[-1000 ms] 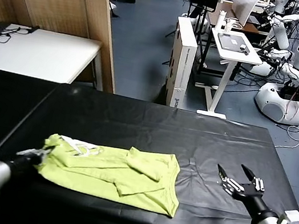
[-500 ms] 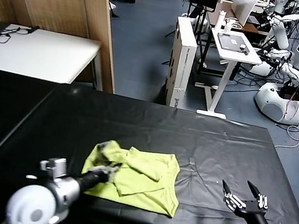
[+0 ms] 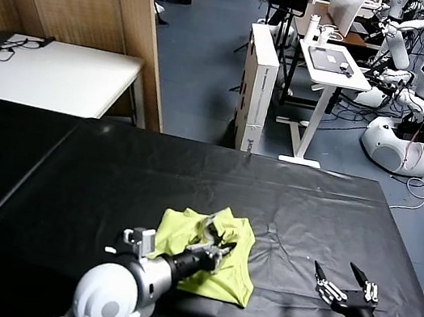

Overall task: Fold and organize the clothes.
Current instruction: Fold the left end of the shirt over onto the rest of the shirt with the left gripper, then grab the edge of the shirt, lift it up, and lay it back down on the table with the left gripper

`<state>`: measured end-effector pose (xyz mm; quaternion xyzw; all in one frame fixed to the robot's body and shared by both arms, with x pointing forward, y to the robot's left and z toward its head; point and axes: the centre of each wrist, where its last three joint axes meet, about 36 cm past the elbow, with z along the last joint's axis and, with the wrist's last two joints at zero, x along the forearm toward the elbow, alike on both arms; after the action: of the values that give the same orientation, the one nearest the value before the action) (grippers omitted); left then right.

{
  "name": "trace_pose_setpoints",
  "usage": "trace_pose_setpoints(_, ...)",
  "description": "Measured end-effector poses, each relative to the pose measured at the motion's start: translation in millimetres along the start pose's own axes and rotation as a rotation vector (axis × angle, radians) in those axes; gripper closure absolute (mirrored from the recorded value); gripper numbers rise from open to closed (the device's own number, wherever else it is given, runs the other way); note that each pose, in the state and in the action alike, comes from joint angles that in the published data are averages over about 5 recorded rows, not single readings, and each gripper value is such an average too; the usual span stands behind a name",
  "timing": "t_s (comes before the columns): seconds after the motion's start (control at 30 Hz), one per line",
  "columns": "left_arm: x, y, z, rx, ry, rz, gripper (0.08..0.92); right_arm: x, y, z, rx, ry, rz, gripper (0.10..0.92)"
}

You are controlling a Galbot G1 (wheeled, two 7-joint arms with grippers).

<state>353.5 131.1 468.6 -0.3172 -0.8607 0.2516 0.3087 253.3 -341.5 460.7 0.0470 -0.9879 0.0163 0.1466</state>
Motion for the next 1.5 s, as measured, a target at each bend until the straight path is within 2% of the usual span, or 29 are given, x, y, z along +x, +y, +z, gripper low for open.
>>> trace_pose_setpoints(0.3,-13.7,2.5,12.6,-0.013,0.015,-0.02,0.825,-2.3,-0.4,-1.0,0.014,0.005,-0.019,0.115)
trace_pose_setpoints(0.4,-14.4,2.2,17.1,-0.006,0.018,-0.026,0.785,-5.5,0.2,-1.7,0.023,0.007,-0.036,0.115)
trace_pose_setpoints(0.5,-14.3,1.5,19.6,0.001,0.016,-0.031,0.639,-9.7,2.5,-2.1,0.036,0.009,-0.057,0.115)
trace_pose_setpoints(0.73,-6.8,1.6,19.2,0.012,-0.006,-0.046,0.203,-22.6,11.9,-1.4,0.063,0.03,-0.141,0.115)
trace_pose_setpoints(0.83,3.5,5.8,14.6,0.007,-0.026,-0.064,0.111,-32.8,15.7,-1.2,0.084,0.047,-0.202,0.115)
trace_pose_setpoints(1.0,29.7,25.6,3.6,-0.015,-0.064,-0.146,0.093,-60.5,24.8,0.2,0.157,0.052,-0.299,0.115)
trace_pose_setpoints(1.27,68.5,52.8,-3.5,-0.035,-0.1,-0.286,0.093,-100.0,47.5,10.7,0.197,0.045,-0.394,0.123)
trace_pose_setpoints(1.37,76.0,56.8,-1.6,-0.033,-0.108,-0.322,0.092,-109.4,50.3,12.3,0.21,0.05,-0.411,0.206)
trace_pose_setpoints(1.5,82.1,59.3,1.1,-0.03,-0.115,-0.353,0.092,-116.0,48.9,10.6,0.224,0.05,-0.416,0.448)
